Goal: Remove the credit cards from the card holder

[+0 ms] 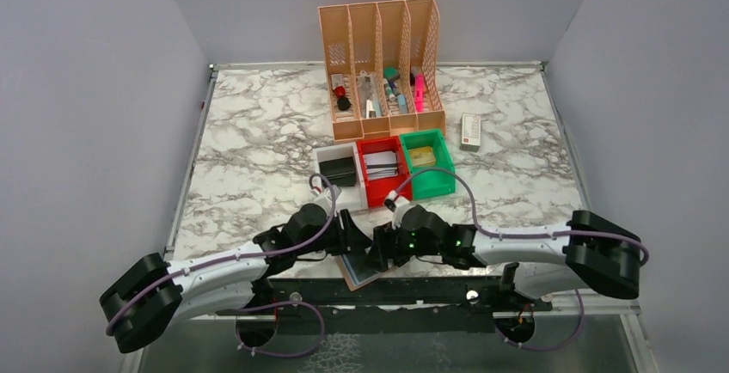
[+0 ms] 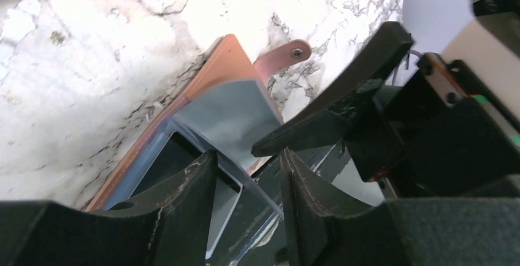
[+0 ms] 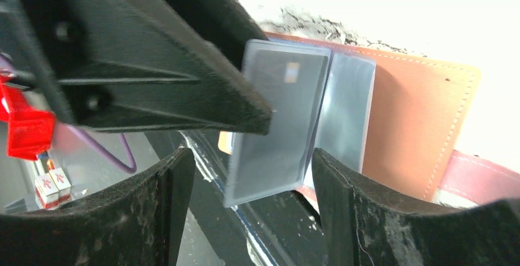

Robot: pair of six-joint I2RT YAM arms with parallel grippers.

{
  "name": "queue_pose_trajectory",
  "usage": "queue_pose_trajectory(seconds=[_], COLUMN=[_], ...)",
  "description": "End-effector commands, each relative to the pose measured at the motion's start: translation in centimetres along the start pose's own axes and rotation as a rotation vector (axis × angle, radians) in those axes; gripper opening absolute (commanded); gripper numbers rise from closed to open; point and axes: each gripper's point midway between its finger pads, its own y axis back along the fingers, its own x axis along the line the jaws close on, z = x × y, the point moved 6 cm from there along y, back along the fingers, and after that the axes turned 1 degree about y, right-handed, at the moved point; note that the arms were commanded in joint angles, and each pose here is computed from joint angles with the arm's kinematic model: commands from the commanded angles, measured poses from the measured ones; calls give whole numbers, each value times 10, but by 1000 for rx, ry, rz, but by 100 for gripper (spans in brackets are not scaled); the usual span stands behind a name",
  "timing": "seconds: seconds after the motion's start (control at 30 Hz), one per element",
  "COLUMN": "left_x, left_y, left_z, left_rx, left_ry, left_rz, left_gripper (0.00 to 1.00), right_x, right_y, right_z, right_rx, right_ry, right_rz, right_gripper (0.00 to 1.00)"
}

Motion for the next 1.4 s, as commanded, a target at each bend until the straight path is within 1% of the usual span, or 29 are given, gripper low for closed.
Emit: queue_pose_trajectory(seconds=[0.0,0.27,0.47,0.6,0.73,0.83,0.97,1.03,1.13,1.27,1.37], left_x=[-20,-29,-29,-30,-28,-19,-6,-3,0,-2,-4], left_y=[-6,-19,-25,-27,-26,-21,-15,-13,-11,-11,-12], left_z=[9,15,9,9,12,13,9,5,0,-4,-7], left_rx=[-3,7,26,26,-3,-30,-20,-6,8,17,32], left_ry=[-35,-64,-72,-80,-83,-83,-86,-81,-69,-73,-78], left_rz=[-57,-43,-20,-15,23,88,151,151,151,140,129], left_gripper=[45,45,45,45,45,45,47,48,48,49,50], right_x=[-8,-20,-22,-20,-22,-22,-24,-26,-29,-41,-49], right_y=[18,41,52,51,47,43,38,35,29,22,20], right_z=[8,5,0,0,0,3,9,12,14,8,1], right_rx=[-62,-101,-142,-133,-116,-103,-89,-88,-71,-15,10], right_ry=[40,18,-7,0,-3,16,56,73,102,107,93], right_rz=[-73,-166,-125,-108,-142,-165,-223,-248,-274,-356,-401], right_gripper=[76,77,77,73,66,60,54,53,50,42,39])
